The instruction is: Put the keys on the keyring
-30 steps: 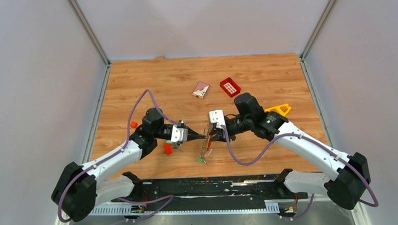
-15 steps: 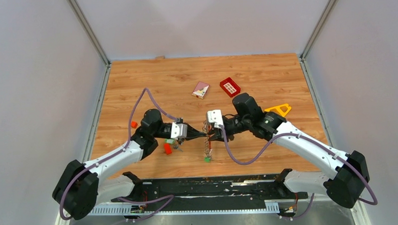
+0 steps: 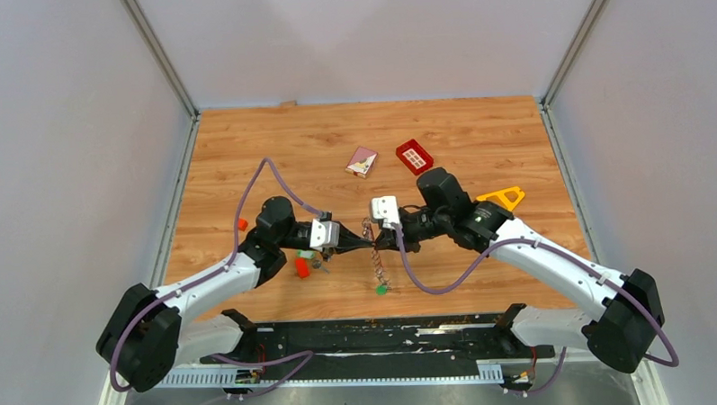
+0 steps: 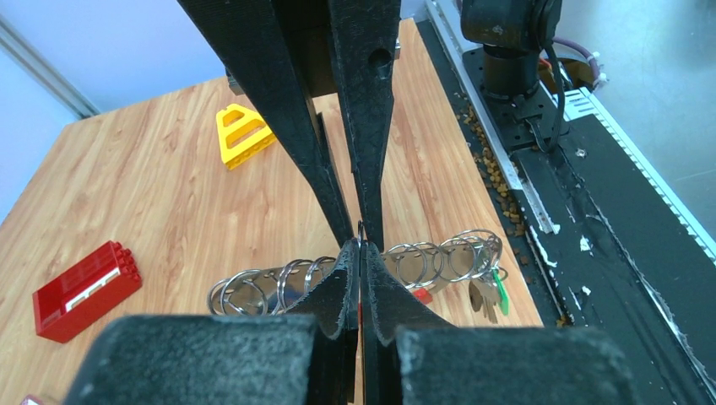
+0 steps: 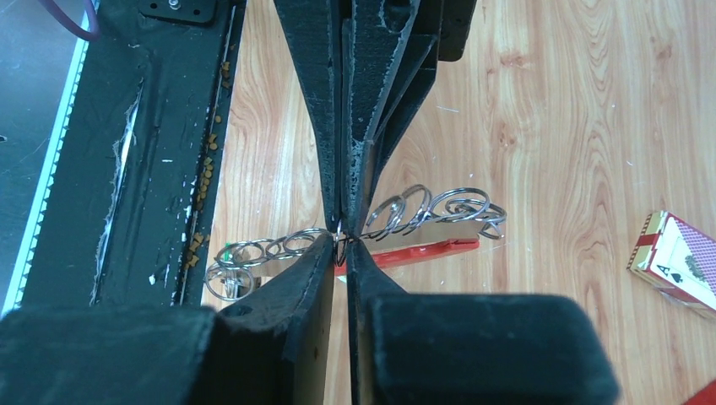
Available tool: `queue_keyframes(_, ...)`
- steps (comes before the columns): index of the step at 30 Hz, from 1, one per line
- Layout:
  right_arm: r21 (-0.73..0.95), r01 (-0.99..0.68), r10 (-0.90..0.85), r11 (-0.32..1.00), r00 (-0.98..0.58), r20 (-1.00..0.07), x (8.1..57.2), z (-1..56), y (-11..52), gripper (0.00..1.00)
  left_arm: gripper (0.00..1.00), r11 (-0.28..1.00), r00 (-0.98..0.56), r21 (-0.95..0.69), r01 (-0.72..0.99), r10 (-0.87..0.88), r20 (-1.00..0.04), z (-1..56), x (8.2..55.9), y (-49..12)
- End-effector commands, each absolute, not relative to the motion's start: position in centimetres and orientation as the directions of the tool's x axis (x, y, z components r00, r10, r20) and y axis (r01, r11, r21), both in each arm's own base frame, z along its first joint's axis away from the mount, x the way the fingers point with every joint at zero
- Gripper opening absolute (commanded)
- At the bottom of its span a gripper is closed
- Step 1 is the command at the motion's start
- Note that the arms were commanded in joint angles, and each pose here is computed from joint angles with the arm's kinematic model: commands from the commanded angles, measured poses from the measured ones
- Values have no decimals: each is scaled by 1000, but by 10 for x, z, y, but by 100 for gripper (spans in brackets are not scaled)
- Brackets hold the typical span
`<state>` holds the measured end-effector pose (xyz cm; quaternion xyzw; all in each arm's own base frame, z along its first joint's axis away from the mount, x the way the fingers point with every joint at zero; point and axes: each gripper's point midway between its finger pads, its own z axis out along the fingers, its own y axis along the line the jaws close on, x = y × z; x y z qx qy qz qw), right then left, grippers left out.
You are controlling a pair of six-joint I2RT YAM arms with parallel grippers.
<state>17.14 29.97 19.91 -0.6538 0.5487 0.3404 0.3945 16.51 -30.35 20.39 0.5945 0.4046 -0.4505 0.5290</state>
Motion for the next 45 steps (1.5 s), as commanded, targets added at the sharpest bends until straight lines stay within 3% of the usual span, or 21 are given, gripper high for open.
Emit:
queue_keyframes(1, -176, -981, -420, -80, 194, -887, 176, 209, 307, 8, 0, -114, 282, 284, 952, -27, -959, 211, 163, -307)
queue_keyframes(4, -191, -978, -419, -79, 207, -884, 177, 210, 307, 0, 0, -116, 281, 283, 952, -26, -959, 211, 163, -307)
queue_keyframes(11, -335, -933, -417, -131, 358, -836, 176, 212, 297, 0, 0, -151, 296, 291, 945, 12, -955, 204, 162, -306)
queue_keyframes(19, -607, -777, -437, -167, 610, -661, 185, 206, 278, 0, 51, -269, 376, 326, 906, 160, -913, 189, 160, -297)
queue_keyframes(23, -662, -730, -436, -169, 658, -614, 185, 205, 275, 0, 65, -274, 396, 337, 900, 194, -898, 191, 164, -294)
queue_keyframes(37, -885, -440, -474, -153, 819, -325, 201, 211, 257, 0, 64, -233, 371, 309, 922, 301, -879, 183, 178, -289)
queue_keyframes(41, -900, -415, -476, -135, 824, -309, 201, 215, 254, 0, 63, -225, 364, 303, 926, 312, -878, 181, 180, -289)
queue_keyframes(45, -874, -474, -458, -109, 804, -378, 195, 219, 256, 0, 60, -221, 358, 300, 928, 312, -880, 179, 181, -290)
